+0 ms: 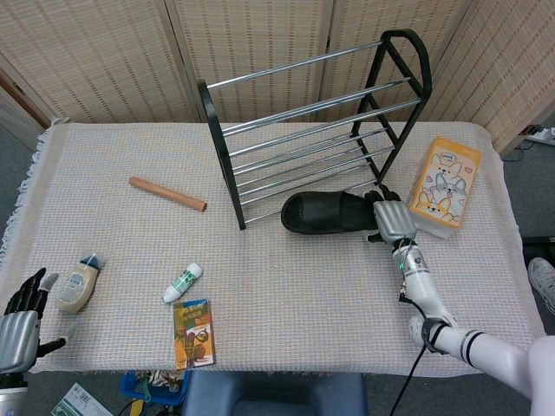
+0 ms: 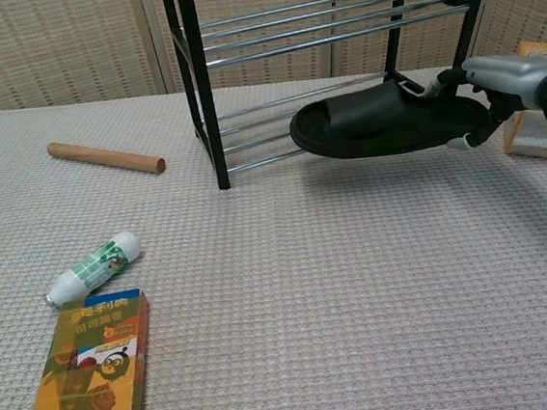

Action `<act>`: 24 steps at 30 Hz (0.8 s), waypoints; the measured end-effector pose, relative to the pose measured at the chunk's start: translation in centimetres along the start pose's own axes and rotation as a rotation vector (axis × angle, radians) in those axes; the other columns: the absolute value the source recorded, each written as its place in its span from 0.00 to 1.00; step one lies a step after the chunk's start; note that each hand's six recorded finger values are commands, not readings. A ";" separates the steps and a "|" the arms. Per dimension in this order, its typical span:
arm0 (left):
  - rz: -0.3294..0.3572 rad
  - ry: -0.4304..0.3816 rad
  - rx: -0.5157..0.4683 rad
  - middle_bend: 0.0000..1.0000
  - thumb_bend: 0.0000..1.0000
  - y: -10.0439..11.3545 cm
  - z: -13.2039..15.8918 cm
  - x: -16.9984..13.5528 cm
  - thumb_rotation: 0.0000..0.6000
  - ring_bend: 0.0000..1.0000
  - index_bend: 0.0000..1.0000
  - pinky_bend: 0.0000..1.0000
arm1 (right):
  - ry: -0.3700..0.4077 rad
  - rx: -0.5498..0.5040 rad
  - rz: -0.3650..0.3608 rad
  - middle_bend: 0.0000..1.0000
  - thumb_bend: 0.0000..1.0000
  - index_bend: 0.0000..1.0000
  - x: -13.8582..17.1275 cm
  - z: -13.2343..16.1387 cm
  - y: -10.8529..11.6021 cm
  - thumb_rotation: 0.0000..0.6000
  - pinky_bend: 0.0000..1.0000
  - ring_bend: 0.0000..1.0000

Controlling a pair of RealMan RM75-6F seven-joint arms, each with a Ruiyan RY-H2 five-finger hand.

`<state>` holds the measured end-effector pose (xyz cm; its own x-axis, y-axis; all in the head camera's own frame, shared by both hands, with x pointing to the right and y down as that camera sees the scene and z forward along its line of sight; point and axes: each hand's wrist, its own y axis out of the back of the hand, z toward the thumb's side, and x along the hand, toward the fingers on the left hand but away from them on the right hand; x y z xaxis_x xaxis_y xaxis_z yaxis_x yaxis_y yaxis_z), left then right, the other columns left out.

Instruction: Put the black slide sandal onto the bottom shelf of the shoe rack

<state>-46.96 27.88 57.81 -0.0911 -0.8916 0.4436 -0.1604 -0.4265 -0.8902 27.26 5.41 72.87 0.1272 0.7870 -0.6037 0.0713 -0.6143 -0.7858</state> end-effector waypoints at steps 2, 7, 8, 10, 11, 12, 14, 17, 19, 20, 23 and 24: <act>0.001 0.003 0.003 0.00 0.24 0.1 -0.1 0.0 1.00 0.00 0.11 0.17 | -0.023 -0.014 -0.002 0.35 0.52 0.30 -0.7 0.4 0.1 1.00 0.13 0.08; -0.001 0.011 0.009 0.00 0.24 0.1 -0.4 -0.1 1.00 0.00 0.11 0.17 | -0.066 -0.013 0.002 0.33 0.53 0.30 -2.7 2.0 0.5 1.00 0.14 0.08; -0.002 0.014 0.010 0.00 0.24 0.1 -0.5 -0.1 1.00 0.00 0.11 0.17 | -0.072 -0.006 0.002 0.32 0.53 0.30 -3.1 2.3 0.6 1.00 0.14 0.08; -0.004 0.025 0.013 0.00 0.24 0.1 -0.9 -0.2 1.00 0.00 0.11 0.17 | -0.088 0.004 0.001 0.32 0.52 0.30 -4.0 3.0 0.8 1.00 0.14 0.08; -0.004 0.029 0.015 0.00 0.24 0.2 -1.0 -0.3 1.00 0.00 0.11 0.17 | -0.096 0.002 0.001 0.31 0.52 0.30 -4.4 3.3 0.8 1.00 0.14 0.08; -0.004 0.032 0.018 0.00 0.24 0.2 -1.2 -0.3 1.00 0.00 0.11 0.17 | -0.104 -0.003 0.001 0.31 0.52 0.30 -4.7 3.6 0.8 1.00 0.14 0.08; -0.005 0.037 0.021 0.00 0.24 0.2 -1.4 -0.4 1.00 0.00 0.11 0.17 | -0.124 -0.018 0.004 0.30 0.52 0.30 -5.4 4.1 0.8 1.00 0.14 0.08; -0.010 0.040 0.024 0.00 0.24 0.2 -1.5 -0.4 1.00 0.00 0.11 0.17 | -0.146 -0.031 0.005 0.30 0.51 0.30 -6.3 4.9 0.6 1.00 0.14 0.08; -0.012 0.041 0.026 0.00 0.24 0.1 -1.5 -0.4 1.00 0.00 0.11 0.17 | -0.162 -0.035 -0.001 0.30 0.51 0.30 -6.8 5.2 0.5 1.00 0.14 0.08; -0.012 0.041 0.026 0.00 0.24 0.2 -1.5 -0.4 1.00 0.00 0.11 0.17 | -0.170 -0.038 -0.004 0.30 0.51 0.30 -7.0 5.4 0.5 1.00 0.14 0.08; -0.013 0.045 0.030 0.00 0.24 0.2 -1.7 -0.4 1.00 0.00 0.11 0.17 | -0.205 -0.053 -0.017 0.29 0.51 0.30 -7.7 5.7 0.5 1.00 0.14 0.08; -0.013 0.048 0.031 0.00 0.24 0.2 -1.8 -0.4 1.00 0.00 0.11 0.17 | -0.215 -0.058 -0.022 0.29 0.50 0.30 -7.9 5.9 0.6 1.00 0.14 0.08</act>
<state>-48.70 28.42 57.63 -0.1358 -0.8778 0.4593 -0.1311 -0.4436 -0.8866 20.46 -0.83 76.42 -0.0882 0.7907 -0.6058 0.1296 -0.5939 -0.7941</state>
